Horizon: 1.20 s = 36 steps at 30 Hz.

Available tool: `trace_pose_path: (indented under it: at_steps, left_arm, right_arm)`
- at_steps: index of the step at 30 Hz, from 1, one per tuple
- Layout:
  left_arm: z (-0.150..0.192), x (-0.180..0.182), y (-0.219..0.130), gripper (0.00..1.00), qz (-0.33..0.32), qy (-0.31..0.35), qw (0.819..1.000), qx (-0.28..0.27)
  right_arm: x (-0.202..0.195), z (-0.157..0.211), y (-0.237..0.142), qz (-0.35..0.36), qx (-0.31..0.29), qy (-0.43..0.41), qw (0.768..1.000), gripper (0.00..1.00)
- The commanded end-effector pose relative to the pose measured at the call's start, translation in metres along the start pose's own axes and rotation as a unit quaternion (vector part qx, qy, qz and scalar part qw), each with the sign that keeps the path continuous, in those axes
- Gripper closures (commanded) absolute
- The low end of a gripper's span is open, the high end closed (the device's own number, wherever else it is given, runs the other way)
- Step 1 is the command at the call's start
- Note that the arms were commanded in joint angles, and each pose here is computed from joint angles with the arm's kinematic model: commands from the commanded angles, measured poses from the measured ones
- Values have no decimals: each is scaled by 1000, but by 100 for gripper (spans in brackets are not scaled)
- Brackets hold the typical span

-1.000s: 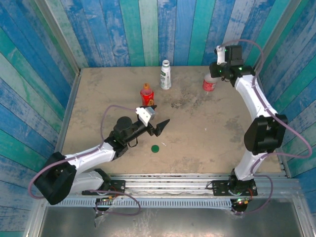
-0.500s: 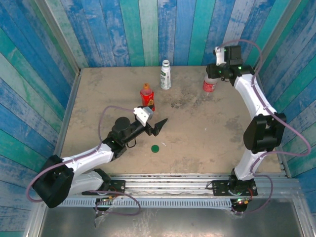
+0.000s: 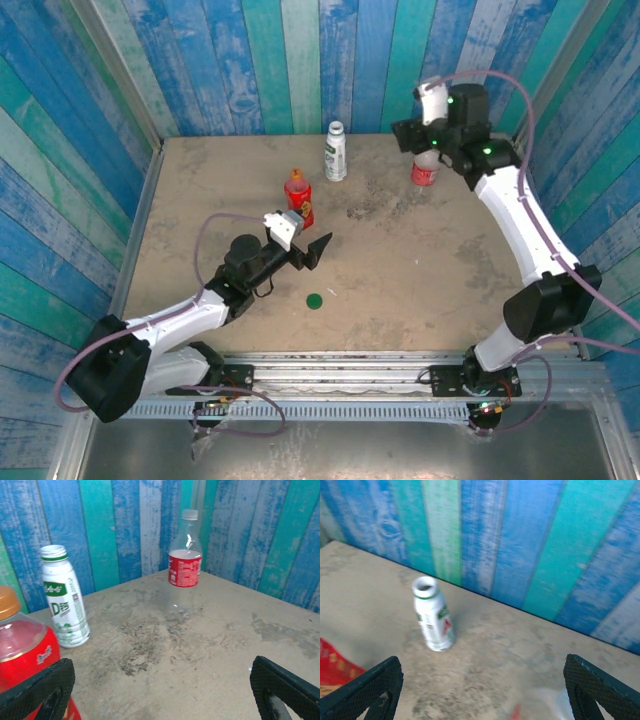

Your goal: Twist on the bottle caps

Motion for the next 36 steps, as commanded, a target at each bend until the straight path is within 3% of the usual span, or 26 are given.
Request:
trace_pose_path:
  at_steps: [1, 10, 19, 27, 29, 36]
  left_arm:
    - [5, 19, -6, 6, -48, -19, 999, -3]
    - [12, 28, -17, 6, -75, -3, 997, 8]
    - [18, 28, -19, 6, -76, 7, 997, 16]
    - [20, 27, -19, 6, -74, 10, 997, 20]
    - [21, 27, -19, 6, -72, 11, 997, 22]
    - [22, 27, -19, 6, -71, 10, 997, 23]
  right_arm:
    - [32, 7, 28, -34, -1, -1, 999, 14]
    - [79, 13, 118, -56, 2, 11, 998, 14]
    - [88, 31, 199, -63, 10, 36, 997, 14]
    - [91, 44, 239, -63, 13, 29, 998, 18]
    - [91, 45, 245, -60, 13, 25, 998, 20]
    - [90, 44, 252, -58, 9, 25, 998, 42]
Point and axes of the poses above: each hand's point on the last joint's axis, 136 mm out from that joint toward the fingers, its own y axis out along the fingers, its own x axis along the line the jaws close on, z = x × y, the point moved 1 cm from there along -y, back along the fingers, and after that the axes turned 6 degrees about -y, right-handed, at the moved point
